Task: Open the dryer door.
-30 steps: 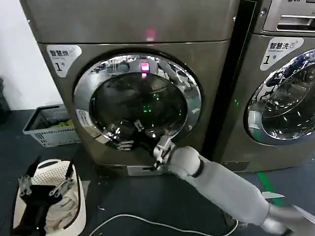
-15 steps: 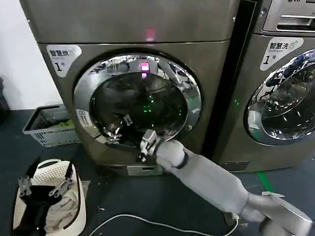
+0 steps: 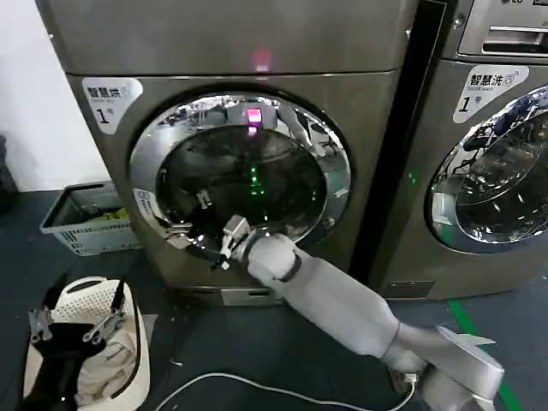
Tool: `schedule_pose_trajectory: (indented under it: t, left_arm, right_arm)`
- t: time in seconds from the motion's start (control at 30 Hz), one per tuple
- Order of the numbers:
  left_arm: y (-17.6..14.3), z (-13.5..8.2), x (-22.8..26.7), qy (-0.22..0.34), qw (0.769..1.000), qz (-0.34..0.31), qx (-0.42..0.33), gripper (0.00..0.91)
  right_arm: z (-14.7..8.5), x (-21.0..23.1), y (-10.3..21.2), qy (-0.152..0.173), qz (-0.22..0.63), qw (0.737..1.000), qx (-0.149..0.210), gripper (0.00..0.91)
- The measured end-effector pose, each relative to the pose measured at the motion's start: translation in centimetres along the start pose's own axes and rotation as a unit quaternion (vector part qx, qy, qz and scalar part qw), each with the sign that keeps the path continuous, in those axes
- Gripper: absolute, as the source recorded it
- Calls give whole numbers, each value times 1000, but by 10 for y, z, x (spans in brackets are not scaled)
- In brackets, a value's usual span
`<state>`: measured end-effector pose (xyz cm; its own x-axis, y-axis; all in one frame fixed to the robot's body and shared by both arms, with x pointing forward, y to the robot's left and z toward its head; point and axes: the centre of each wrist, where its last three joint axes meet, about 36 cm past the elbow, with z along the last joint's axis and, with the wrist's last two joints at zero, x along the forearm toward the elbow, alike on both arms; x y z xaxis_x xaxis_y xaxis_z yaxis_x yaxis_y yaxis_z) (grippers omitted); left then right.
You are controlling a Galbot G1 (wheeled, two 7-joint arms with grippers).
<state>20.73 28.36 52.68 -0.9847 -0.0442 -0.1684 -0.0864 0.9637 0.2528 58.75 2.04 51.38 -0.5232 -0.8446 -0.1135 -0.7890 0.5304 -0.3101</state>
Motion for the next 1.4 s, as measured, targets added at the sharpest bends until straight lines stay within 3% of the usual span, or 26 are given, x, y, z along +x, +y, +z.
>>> schedule_pose_trajectory:
  t: [0.57, 0.83, 1.17, 1.4]
  left_arm:
    - [8, -8, 6, -5, 1000, -9, -9, 907]
    - [10, -8, 7, -4, 1000, -11, -11, 907]
    - [17, -7, 6, -7, 1000, -18, -10, 907]
    - [34, 3, -1, -9, 1000, -14, 15, 907]
  right_arm:
    - [2, -32, 1, -4, -41, 999, 0, 907]
    - [5, -35, -1, -20, -104, 994, -8, 907]
    - [2, -21, -13, -35, -183, 982, -9, 907]
    - [7, 7, -14, -71, -252, 965, -14, 907]
